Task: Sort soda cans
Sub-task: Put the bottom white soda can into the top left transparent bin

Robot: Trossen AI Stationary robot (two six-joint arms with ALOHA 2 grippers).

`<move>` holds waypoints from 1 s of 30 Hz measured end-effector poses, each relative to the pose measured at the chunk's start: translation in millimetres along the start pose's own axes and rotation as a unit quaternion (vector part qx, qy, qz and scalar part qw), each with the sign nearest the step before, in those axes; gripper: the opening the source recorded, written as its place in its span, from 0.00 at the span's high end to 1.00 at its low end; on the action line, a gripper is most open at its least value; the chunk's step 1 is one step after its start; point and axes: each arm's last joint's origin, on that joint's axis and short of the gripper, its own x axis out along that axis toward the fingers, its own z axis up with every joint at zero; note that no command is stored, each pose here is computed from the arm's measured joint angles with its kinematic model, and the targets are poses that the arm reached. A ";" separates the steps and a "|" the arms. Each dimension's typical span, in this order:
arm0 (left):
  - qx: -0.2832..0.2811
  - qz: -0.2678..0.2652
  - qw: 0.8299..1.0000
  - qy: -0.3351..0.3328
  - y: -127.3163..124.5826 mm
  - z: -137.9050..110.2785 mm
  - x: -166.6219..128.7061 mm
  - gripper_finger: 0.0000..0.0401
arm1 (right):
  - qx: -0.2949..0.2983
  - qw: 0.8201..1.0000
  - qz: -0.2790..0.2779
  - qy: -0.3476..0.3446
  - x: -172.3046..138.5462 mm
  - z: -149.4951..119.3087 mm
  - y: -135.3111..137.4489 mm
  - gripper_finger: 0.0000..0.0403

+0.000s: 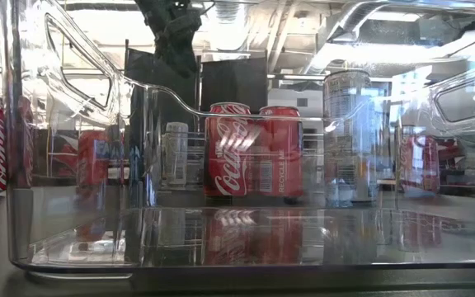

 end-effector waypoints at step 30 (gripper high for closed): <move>0.000 -0.019 1.000 -0.016 -18.0 5.5 -1.3 0.13 | 0.106 0.993 -0.019 -0.047 66.1 -12.3 -3.7 0.01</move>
